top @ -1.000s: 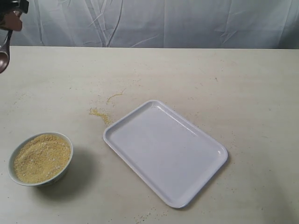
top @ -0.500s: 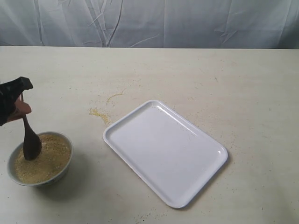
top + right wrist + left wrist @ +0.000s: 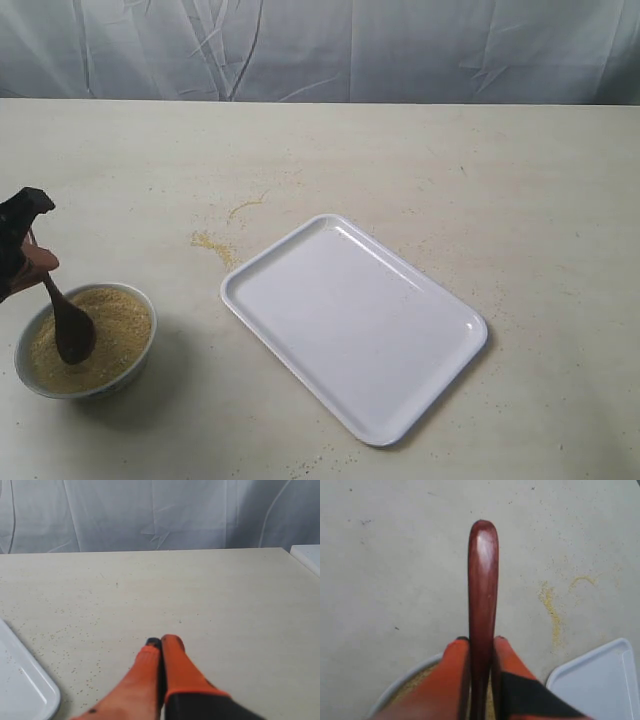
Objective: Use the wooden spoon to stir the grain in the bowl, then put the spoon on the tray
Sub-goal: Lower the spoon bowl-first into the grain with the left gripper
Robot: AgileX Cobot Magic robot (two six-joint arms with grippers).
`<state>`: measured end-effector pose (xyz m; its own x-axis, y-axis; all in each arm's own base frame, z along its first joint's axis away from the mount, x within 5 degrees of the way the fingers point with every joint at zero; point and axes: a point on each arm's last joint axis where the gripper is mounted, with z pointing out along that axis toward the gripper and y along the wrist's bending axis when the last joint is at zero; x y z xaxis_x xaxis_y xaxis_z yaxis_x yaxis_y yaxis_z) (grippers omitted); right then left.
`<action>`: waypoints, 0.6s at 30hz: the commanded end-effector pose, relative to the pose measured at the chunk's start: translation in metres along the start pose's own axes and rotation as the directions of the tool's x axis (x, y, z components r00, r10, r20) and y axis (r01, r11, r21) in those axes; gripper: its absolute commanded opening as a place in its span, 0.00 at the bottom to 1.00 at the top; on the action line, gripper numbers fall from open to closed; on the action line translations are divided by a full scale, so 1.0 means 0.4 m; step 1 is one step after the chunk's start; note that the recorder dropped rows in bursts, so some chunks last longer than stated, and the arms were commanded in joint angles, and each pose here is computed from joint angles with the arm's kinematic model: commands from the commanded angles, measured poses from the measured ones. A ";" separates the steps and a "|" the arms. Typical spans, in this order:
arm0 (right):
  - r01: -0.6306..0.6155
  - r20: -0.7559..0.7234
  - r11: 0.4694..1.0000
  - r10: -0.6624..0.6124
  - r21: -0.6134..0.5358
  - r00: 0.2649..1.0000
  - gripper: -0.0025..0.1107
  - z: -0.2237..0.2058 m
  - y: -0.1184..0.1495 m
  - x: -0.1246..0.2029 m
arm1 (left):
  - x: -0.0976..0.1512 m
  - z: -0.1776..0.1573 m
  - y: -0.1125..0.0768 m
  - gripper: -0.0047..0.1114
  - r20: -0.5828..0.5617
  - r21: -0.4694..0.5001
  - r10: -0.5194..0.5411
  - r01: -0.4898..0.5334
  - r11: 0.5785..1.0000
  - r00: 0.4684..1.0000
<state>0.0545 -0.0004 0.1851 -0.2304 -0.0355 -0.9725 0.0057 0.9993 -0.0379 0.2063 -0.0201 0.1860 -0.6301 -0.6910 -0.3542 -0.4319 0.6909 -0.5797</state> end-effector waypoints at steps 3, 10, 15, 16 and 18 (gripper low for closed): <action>0.003 0.016 1.000 -0.003 -0.002 1.000 0.02 -0.001 0.000 -0.002 | 0.001 -0.003 0.003 0.04 0.008 0.001 -0.011 0.011 1.000 1.000; 0.003 0.016 1.000 -0.003 -0.002 1.000 0.02 -0.001 0.000 -0.002 | -0.001 -0.003 0.006 0.19 0.017 -0.013 0.033 -0.032 0.999 0.999; 0.003 0.016 1.000 -0.003 -0.002 1.000 0.02 -0.001 0.000 -0.002 | -0.001 -0.003 0.006 0.37 0.016 -0.012 0.033 -0.032 0.999 0.999; 0.003 0.016 1.000 -0.003 -0.002 1.000 0.02 -0.001 0.000 -0.002 | -0.001 -0.003 0.006 0.39 0.016 -0.012 0.033 -0.032 0.999 0.999; 0.003 0.016 1.000 -0.003 -0.002 1.000 0.02 -0.001 0.000 -0.002 | 0.000 -0.003 0.006 0.43 0.013 -0.013 0.037 -0.037 0.999 0.999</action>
<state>0.0545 -0.0004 0.1851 -0.2304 -0.0355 -0.9725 0.0057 0.9993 -0.0379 0.2065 -0.0187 0.1858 -0.6371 -0.6703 -0.3806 -0.4182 0.7154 -0.5597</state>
